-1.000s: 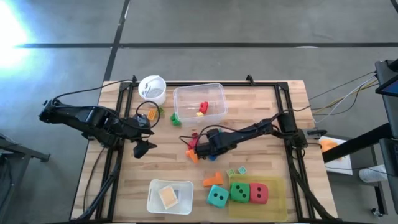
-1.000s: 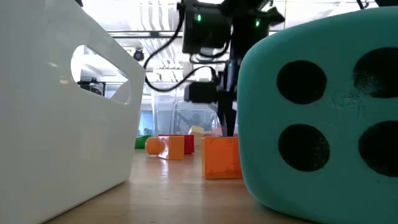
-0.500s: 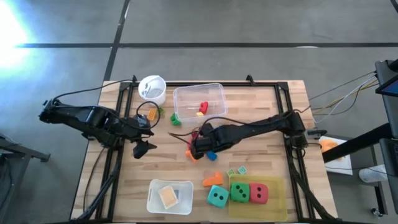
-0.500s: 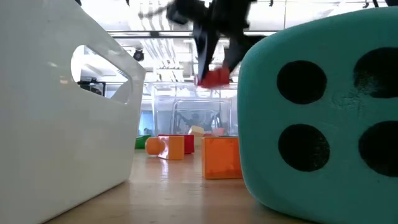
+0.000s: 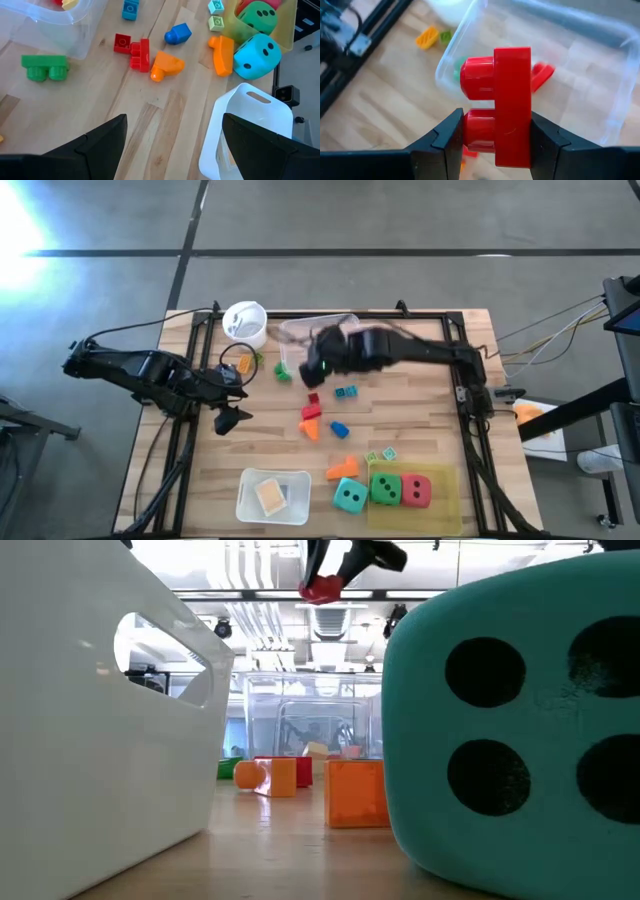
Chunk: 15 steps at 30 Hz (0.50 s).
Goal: Pick & Place Toys
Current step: Put the red game piece into the transparent bin
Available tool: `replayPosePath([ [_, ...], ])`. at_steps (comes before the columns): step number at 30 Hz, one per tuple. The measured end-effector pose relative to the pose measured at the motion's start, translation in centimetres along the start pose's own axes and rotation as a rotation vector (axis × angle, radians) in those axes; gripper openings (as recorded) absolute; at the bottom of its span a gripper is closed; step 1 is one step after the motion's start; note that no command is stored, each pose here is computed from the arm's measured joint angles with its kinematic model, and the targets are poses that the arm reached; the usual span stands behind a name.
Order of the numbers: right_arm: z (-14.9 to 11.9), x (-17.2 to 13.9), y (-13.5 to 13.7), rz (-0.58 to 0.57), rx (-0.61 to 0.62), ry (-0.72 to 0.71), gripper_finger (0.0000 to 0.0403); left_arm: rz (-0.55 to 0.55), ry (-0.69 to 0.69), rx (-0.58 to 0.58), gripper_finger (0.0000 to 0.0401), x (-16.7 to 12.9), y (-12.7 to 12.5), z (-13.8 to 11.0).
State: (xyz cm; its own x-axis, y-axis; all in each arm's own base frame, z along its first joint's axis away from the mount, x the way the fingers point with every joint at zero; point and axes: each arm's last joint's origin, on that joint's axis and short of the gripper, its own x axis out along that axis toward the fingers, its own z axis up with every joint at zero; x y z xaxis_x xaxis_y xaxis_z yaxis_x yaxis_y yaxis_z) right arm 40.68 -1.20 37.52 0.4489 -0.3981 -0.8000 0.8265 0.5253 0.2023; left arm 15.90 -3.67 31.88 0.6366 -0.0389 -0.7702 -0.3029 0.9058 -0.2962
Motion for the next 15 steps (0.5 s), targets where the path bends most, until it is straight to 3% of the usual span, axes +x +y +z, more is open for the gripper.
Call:
replayPosePath([
  [6,3.8,0.8,-2.5,0.031,0.046,0.024,0.0154,-0.006,0.003,-0.009,0.033,0.0,0.0,0.0],
  [15,5.8,3.6,-4.1,0.051,0.172,0.029,0.0154,-0.007,0.003,-0.034,0.033,0.0,0.0,0.0],
])
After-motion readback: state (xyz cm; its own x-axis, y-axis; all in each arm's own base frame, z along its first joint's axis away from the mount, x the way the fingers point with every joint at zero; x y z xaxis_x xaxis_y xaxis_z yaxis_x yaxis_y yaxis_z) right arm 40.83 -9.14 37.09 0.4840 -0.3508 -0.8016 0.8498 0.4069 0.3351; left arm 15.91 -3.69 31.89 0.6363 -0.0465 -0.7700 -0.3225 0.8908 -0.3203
